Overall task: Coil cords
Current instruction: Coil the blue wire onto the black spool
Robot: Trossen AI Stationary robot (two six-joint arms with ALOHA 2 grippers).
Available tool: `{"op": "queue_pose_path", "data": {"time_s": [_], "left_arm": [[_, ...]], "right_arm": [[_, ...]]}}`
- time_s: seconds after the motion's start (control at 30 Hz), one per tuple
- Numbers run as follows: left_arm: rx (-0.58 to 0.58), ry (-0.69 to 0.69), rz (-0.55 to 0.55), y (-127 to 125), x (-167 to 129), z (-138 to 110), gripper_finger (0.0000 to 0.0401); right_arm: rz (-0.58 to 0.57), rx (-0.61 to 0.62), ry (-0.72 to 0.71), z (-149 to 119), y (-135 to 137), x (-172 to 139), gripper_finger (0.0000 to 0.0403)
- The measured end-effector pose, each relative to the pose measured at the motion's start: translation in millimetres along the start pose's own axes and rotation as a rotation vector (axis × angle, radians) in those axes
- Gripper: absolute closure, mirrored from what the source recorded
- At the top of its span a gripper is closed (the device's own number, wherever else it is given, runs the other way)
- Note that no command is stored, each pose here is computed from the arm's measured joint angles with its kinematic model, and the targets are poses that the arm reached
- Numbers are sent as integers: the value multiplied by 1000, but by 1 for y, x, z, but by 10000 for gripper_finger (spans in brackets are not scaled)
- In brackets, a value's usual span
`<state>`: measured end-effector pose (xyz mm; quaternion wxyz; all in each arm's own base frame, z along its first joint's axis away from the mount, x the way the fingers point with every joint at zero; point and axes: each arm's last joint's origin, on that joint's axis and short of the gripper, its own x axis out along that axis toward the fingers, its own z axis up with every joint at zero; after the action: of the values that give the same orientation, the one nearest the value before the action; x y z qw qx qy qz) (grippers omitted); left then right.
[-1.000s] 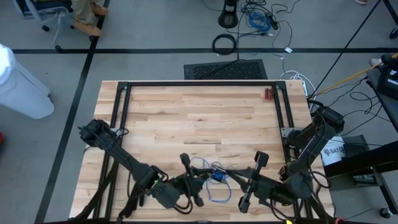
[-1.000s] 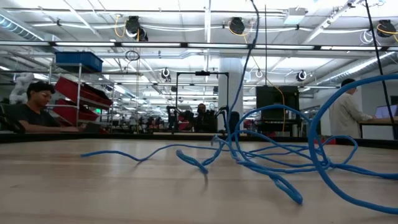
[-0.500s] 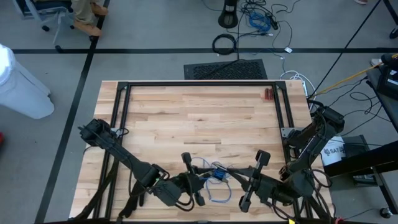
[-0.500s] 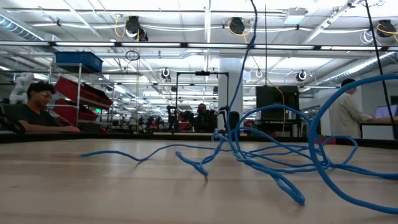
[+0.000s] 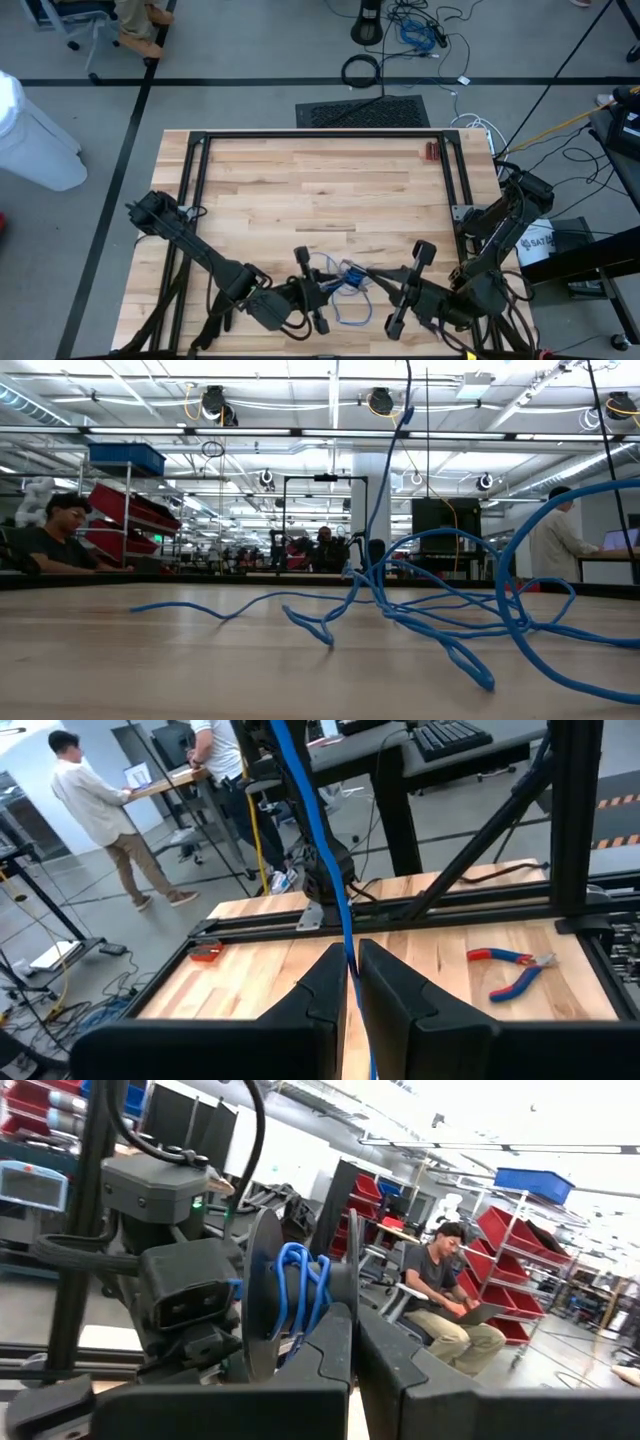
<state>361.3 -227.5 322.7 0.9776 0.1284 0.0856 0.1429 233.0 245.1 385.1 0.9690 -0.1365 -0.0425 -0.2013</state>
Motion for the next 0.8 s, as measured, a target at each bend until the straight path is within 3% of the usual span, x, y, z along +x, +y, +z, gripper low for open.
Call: {"op": "queue_pose_path", "data": {"time_s": [0.67, 0.8], "left_arm": [[19, 10, -48, -1, 0, -2, 363], [19, 11, -48, -1, 0, -2, 338]], "right_arm": [[-17, -16, 7, 1, -1, 0, 403], [-15, -14, 6, 1, -1, -1, 403]]}}
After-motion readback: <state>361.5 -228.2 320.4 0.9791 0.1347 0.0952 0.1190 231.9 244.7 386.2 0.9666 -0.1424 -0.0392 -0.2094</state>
